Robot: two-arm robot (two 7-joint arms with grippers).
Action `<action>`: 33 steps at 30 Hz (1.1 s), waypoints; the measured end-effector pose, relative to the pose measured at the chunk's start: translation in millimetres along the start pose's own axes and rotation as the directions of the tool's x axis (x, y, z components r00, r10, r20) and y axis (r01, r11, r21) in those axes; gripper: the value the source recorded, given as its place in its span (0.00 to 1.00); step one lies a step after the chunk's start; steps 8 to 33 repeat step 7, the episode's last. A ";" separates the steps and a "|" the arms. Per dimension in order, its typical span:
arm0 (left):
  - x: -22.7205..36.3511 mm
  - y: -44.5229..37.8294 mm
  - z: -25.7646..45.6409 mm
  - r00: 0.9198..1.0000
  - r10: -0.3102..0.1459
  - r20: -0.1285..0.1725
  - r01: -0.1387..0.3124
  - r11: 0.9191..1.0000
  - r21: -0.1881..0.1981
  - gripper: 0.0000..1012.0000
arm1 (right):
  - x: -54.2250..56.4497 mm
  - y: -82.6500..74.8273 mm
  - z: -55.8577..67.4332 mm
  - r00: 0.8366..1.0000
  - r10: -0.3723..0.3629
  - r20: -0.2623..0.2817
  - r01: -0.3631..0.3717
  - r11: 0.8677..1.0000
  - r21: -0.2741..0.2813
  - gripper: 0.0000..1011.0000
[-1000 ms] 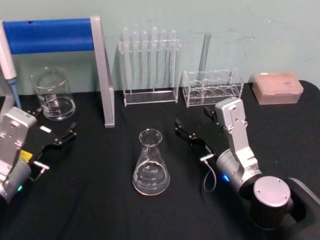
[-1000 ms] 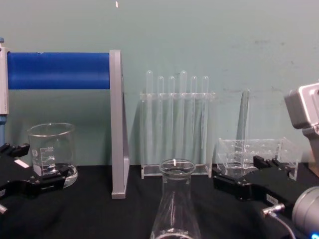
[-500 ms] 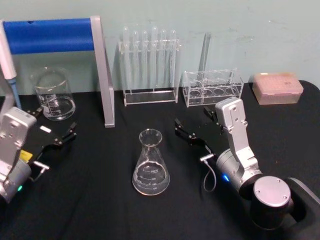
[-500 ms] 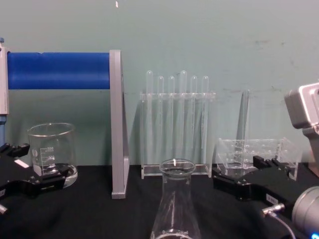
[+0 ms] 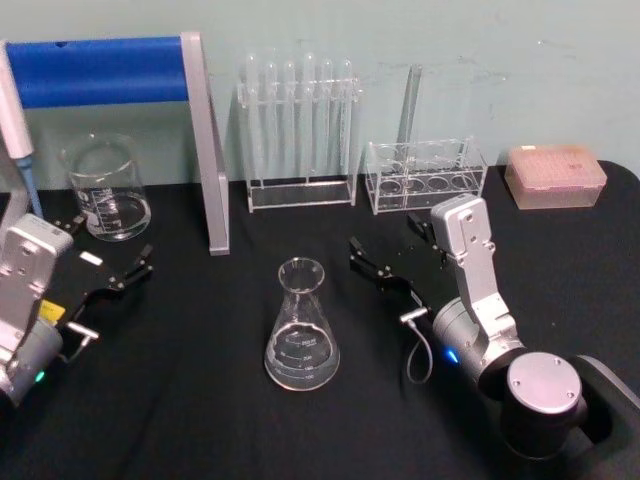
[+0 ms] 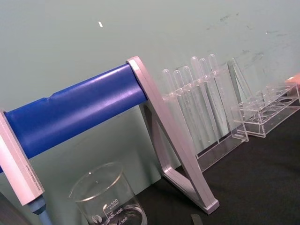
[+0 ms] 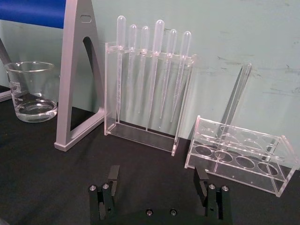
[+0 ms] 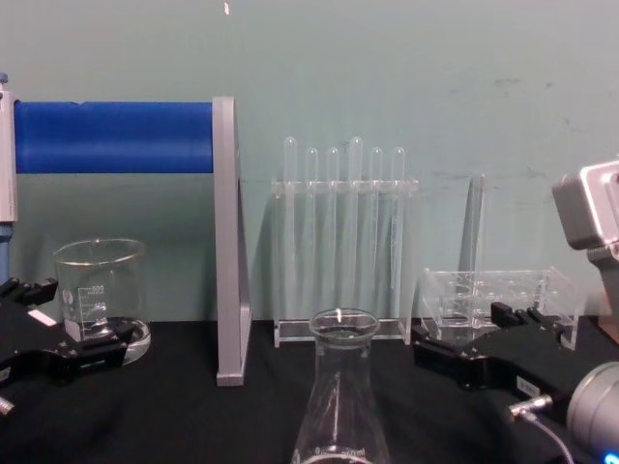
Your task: Grasp the erlenmeyer flask with one hand, shake it three times, then place it back.
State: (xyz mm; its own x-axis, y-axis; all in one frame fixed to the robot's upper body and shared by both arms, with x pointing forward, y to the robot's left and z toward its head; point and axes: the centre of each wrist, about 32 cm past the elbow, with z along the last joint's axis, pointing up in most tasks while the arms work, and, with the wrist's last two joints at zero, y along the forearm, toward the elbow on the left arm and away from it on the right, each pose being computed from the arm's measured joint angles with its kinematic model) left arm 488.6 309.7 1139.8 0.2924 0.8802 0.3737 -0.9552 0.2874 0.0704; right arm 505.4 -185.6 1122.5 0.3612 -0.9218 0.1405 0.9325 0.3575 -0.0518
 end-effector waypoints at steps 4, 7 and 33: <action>0.0 0.0 0.0 1.000 0.000 0.000 0.000 1.000 0.000 0.99 | 0.0 0.0 0.0 1.000 0.000 0.000 0.000 1.000 0.000 0.99; 0.0 0.0 0.0 1.000 0.000 0.000 0.000 1.000 0.000 0.99 | 0.0 0.0 0.0 1.000 0.000 0.000 0.000 1.000 0.000 0.99; 0.0 0.0 0.0 1.000 0.000 0.000 0.000 1.000 0.000 0.99 | 0.0 0.0 0.0 1.000 0.000 0.000 0.000 1.000 0.000 0.99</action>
